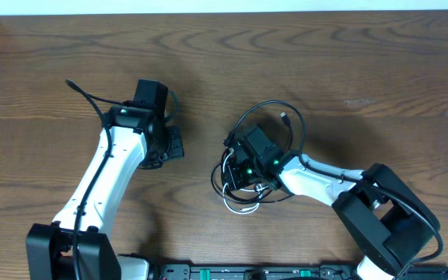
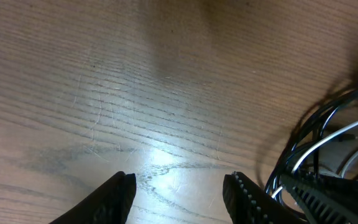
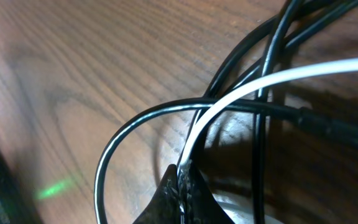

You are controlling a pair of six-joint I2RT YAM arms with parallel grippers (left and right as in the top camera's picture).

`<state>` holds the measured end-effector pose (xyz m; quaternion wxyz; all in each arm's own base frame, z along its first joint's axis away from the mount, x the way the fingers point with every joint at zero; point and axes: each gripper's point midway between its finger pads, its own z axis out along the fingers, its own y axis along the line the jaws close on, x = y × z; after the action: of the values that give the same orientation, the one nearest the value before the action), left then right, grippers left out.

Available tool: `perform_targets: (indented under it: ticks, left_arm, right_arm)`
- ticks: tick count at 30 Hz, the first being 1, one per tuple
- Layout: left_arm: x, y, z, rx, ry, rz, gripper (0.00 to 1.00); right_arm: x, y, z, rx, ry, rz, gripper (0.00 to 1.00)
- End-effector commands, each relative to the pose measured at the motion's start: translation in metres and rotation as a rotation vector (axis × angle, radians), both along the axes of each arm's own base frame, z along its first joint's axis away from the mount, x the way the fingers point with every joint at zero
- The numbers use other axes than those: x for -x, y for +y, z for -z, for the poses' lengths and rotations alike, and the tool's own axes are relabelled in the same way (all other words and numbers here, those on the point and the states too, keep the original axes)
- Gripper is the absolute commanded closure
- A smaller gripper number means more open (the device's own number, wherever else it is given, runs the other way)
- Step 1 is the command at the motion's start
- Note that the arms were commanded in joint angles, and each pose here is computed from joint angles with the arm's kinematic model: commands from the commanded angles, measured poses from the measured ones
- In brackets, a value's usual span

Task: Untangle cables

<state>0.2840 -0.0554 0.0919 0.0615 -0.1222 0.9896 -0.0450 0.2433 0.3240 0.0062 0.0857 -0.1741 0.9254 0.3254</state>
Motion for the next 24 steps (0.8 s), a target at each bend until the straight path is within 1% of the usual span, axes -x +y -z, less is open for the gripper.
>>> perform_targets:
  ticks: [1, 6, 8, 10, 12, 14, 16, 17, 19, 20, 22, 23, 24]
  left_arm:
    - [0.003, -0.003, 0.003, 0.018, 0.02, -0.011, 0.49]
    - [0.004, -0.007, 0.003, 0.041, 0.023, -0.002, 0.49]
    - [0.003, -0.011, 0.003, 0.055, 0.021, 0.006, 0.49]
    - [0.003, -0.021, 0.001, 0.096, 0.014, 0.041, 0.49]
    - [0.0, -0.036, -0.001, 0.157, -0.005, 0.112, 0.49]
    - [-0.002, -0.042, -0.002, 0.163, -0.023, 0.151, 0.49]
    - [-0.002, -0.043, -0.002, 0.161, -0.027, 0.156, 0.49]
    - [-0.003, -0.044, -0.003, 0.162, -0.03, 0.157, 0.49]
    - [-0.003, -0.043, -0.003, 0.16, -0.031, 0.157, 0.49]
    - [-0.004, -0.038, -0.001, 0.13, -0.034, 0.152, 0.49]
    - [-0.005, -0.035, -0.001, 0.109, -0.035, 0.148, 0.49]
    - [-0.005, -0.034, -0.001, 0.105, -0.034, 0.147, 0.49]
    - [-0.004, -0.034, 0.0, 0.105, -0.033, 0.147, 0.49]
  right_arm:
    - [-0.009, 0.001, -0.021, -0.061, -0.013, -0.027, 0.99]
    - [-0.035, -0.018, -0.07, -0.078, -0.125, -0.034, 0.99]
    - [-0.045, -0.026, -0.102, -0.102, -0.191, -0.024, 0.99]
    - [-0.053, -0.033, -0.129, -0.132, -0.247, -0.004, 0.99]
    - [-0.059, -0.041, -0.154, -0.161, -0.308, 0.023, 0.99]
    - [-0.062, -0.051, -0.172, -0.161, -0.359, 0.058, 0.99]
    - [-0.061, -0.057, -0.172, -0.134, -0.36, 0.073, 0.92]
    - [-0.059, -0.059, -0.167, -0.111, -0.347, 0.078, 0.86]
    - [-0.056, -0.067, -0.151, -0.041, -0.31, 0.096, 0.85]
    - [-0.054, -0.075, -0.13, 0.035, -0.264, 0.112, 0.82]
    - [-0.051, -0.074, -0.119, 0.048, -0.225, 0.101, 0.68]
    - [-0.048, -0.07, -0.115, 0.038, -0.204, 0.085, 0.56]
    - [-0.045, -0.066, -0.112, 0.023, -0.182, 0.069, 0.4]
